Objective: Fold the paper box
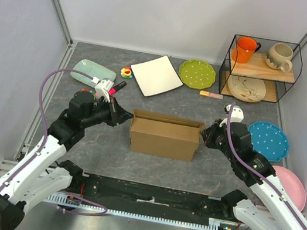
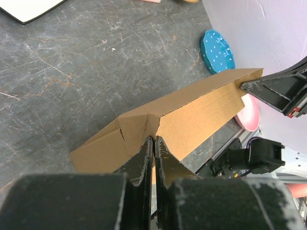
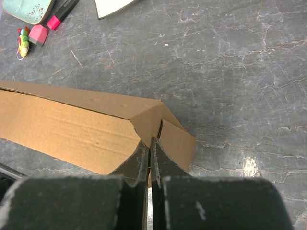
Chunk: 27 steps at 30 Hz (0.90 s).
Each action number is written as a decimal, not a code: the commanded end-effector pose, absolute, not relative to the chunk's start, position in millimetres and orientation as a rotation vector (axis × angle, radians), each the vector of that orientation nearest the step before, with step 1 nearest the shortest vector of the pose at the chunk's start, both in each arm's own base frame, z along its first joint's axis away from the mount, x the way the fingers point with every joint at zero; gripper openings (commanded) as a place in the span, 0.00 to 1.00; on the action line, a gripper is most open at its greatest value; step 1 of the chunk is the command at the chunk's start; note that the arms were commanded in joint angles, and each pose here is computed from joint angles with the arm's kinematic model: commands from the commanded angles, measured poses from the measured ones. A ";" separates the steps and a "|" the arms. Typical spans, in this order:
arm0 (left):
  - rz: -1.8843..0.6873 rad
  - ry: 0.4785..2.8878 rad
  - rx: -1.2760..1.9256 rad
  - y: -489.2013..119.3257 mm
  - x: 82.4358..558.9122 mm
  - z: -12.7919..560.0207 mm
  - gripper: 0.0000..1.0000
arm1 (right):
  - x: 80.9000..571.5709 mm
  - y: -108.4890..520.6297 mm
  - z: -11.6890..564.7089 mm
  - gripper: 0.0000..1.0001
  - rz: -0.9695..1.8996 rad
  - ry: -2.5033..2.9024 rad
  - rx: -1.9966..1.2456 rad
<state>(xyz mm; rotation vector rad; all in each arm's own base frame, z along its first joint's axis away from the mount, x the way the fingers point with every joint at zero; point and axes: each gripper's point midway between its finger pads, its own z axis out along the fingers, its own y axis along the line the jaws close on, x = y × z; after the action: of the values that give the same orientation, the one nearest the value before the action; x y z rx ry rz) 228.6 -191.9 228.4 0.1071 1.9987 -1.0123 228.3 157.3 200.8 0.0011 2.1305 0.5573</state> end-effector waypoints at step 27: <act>-1.165 2.061 0.050 -208.5 219.3 248.8 0.08 | 196.0 159.9 151.8 0.00 0.515 2.328 -0.093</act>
<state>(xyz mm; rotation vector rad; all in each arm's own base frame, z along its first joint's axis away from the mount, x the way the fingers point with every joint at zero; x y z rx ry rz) 235.4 -200.3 232.5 -0.0560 2.0859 -1.1023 229.9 155.0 199.5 0.0070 2.1184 0.5107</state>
